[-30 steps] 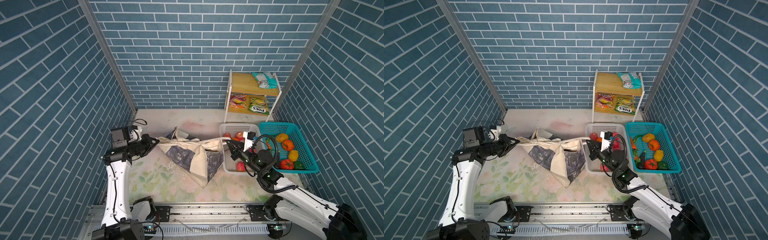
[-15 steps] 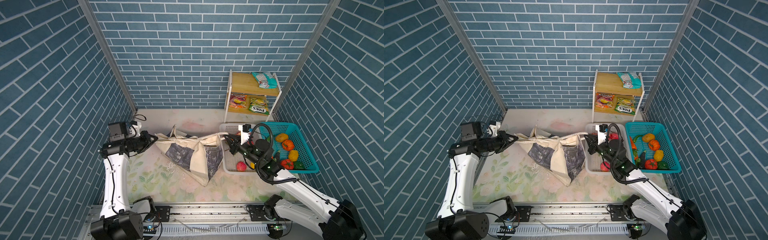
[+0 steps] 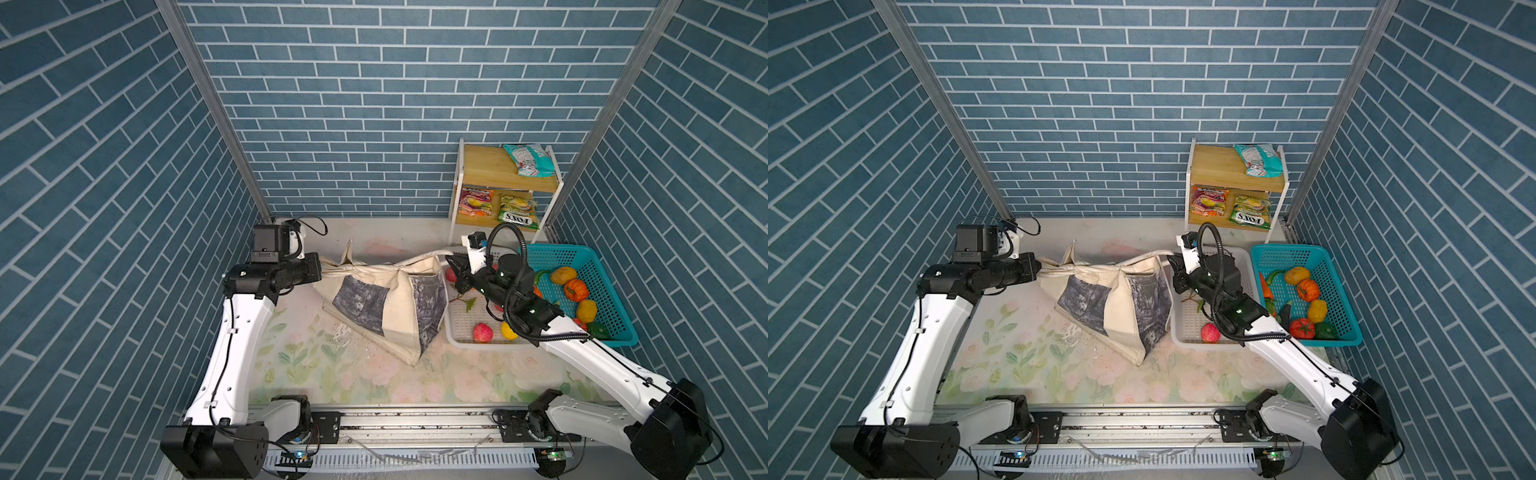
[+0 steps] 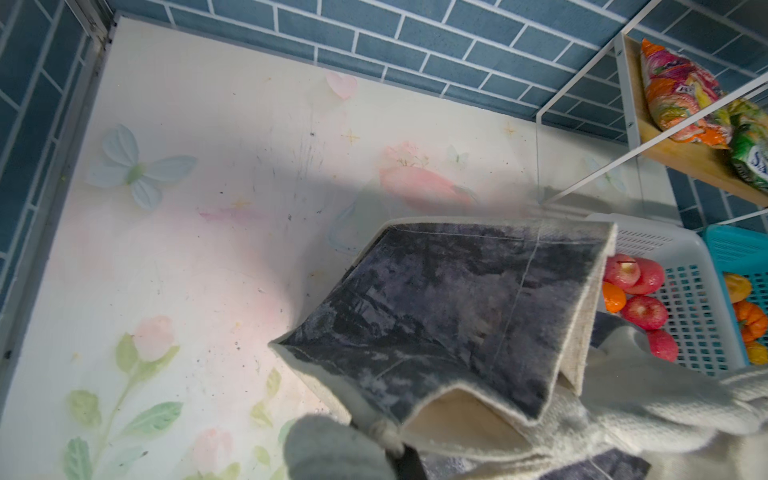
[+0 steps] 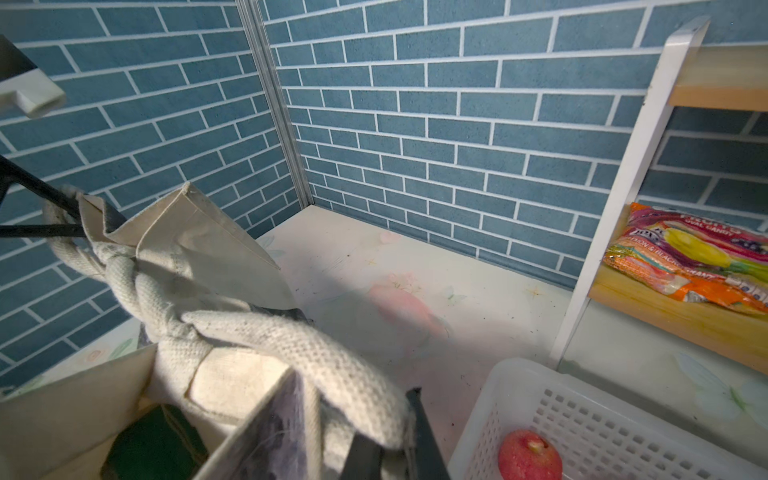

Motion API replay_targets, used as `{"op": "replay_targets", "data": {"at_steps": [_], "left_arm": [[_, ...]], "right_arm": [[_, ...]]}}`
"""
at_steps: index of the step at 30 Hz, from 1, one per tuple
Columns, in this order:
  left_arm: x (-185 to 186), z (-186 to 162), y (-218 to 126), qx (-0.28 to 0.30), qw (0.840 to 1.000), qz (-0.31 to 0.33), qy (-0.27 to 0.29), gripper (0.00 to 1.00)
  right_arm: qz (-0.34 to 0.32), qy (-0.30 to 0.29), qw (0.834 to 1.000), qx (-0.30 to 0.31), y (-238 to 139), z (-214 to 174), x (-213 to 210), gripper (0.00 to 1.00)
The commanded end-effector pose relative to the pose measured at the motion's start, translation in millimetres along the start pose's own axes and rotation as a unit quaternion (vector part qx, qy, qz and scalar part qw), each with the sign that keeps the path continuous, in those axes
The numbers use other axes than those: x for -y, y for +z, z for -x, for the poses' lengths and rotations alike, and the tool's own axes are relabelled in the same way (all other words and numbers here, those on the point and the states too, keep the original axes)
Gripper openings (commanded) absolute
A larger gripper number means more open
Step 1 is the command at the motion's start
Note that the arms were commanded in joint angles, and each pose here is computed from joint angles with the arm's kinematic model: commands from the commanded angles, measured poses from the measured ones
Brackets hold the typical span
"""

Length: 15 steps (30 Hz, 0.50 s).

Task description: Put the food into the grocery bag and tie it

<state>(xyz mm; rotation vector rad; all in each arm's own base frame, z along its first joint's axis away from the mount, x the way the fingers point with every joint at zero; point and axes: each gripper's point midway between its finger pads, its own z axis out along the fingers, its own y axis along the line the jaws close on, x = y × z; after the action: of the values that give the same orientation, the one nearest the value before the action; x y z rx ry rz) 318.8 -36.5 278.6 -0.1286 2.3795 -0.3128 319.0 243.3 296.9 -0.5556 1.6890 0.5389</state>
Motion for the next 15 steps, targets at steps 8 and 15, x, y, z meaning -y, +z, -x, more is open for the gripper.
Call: {"op": "replay_targets", "data": {"at_steps": [8, 15], "left_arm": [[-34, 26, -18, 0.068, 0.996, 0.057, 0.001, 0.00], [55, 54, -33, 0.107, 0.975, -0.192, -0.042, 0.00]], "right_arm": [[-0.168, 0.000, 0.985, 0.039, -26, 38, 74, 0.00], [0.013, 0.029, 0.997, 0.071, 7, 78, -20, 0.00]]}}
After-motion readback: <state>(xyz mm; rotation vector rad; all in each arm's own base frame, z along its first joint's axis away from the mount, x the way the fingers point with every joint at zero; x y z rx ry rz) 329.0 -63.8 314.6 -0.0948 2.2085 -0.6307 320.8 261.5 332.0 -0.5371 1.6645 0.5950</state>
